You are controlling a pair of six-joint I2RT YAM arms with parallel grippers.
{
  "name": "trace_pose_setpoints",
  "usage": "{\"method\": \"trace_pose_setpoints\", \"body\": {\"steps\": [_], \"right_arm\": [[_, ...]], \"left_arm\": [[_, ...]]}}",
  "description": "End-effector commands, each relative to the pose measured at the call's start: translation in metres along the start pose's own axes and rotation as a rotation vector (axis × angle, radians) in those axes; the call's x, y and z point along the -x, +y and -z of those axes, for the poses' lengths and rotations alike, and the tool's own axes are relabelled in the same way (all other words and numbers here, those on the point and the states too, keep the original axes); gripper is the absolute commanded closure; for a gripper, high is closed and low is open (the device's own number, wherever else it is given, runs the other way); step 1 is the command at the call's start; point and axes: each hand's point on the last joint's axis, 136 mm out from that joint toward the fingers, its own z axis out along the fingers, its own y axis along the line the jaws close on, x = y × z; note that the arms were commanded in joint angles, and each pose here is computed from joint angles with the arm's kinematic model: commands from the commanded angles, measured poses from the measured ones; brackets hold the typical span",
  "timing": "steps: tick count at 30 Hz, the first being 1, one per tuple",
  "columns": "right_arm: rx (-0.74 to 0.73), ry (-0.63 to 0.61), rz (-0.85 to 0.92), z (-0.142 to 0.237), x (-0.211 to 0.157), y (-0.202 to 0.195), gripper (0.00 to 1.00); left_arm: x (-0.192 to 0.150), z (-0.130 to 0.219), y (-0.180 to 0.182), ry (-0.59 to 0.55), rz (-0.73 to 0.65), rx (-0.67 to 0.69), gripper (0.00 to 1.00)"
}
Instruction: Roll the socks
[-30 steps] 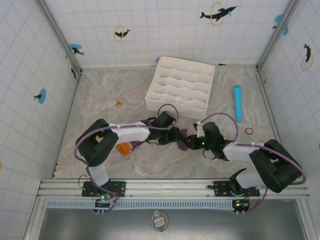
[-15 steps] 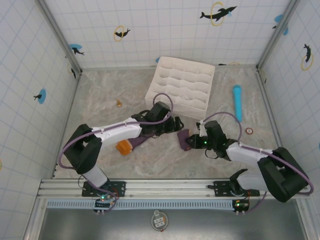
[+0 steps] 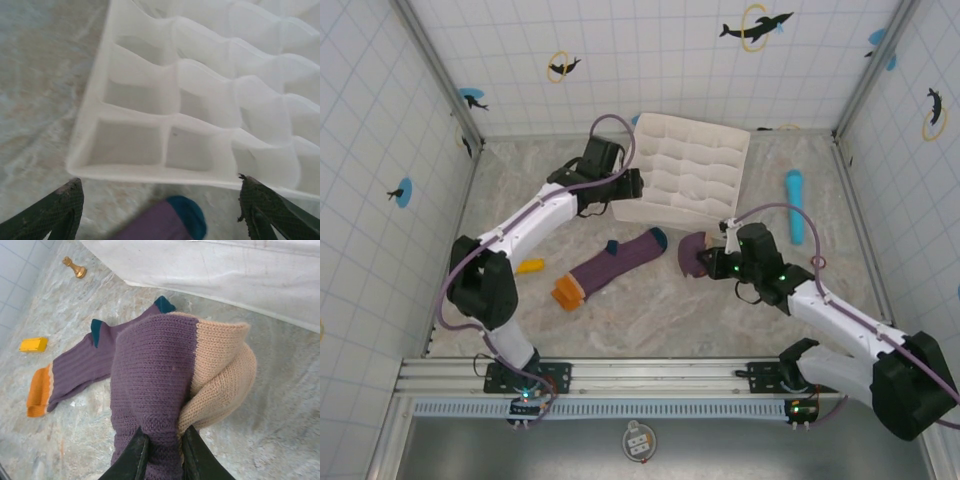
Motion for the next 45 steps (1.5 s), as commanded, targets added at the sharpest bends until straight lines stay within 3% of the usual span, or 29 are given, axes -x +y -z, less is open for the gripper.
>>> {"method": "trace_pose_setpoints", "body": {"steps": [1, 6, 18, 23, 38, 45], "right_arm": [[-0.034, -0.029, 0.032, 0.01, 0.014, 0.001, 1.0], [-0.045, -0.038, 0.039, 0.017, 0.019, 0.002, 1.0], [-0.079, -0.025, 0.029, 0.017, 0.023, -0.002, 1.0], [-0.141, -0.041, 0.058, 0.026, 0.04, -0.004, 1.0], [-0.372, -0.118, 0.209, 0.046, 0.115, -0.019, 1.0], [-0.409, -0.137, 0.195, 0.052, 0.132, -0.029, 1.0]], "left_arm": [[0.001, -0.018, 0.038, 0.049, -0.118, 0.142, 0.23], [0.002, -0.045, 0.071, 0.105, -0.149, 0.221, 0.29], [0.003, -0.05, 0.067, 0.123, -0.124, 0.183, 0.29], [0.005, -0.062, 0.09, 0.144, -0.095, 0.225, 0.31], [-0.037, -0.062, 0.078, 0.212, -0.003, 0.108, 0.58], [-0.049, -0.056, 0.078, 0.227, -0.002, 0.112, 0.65]]}}
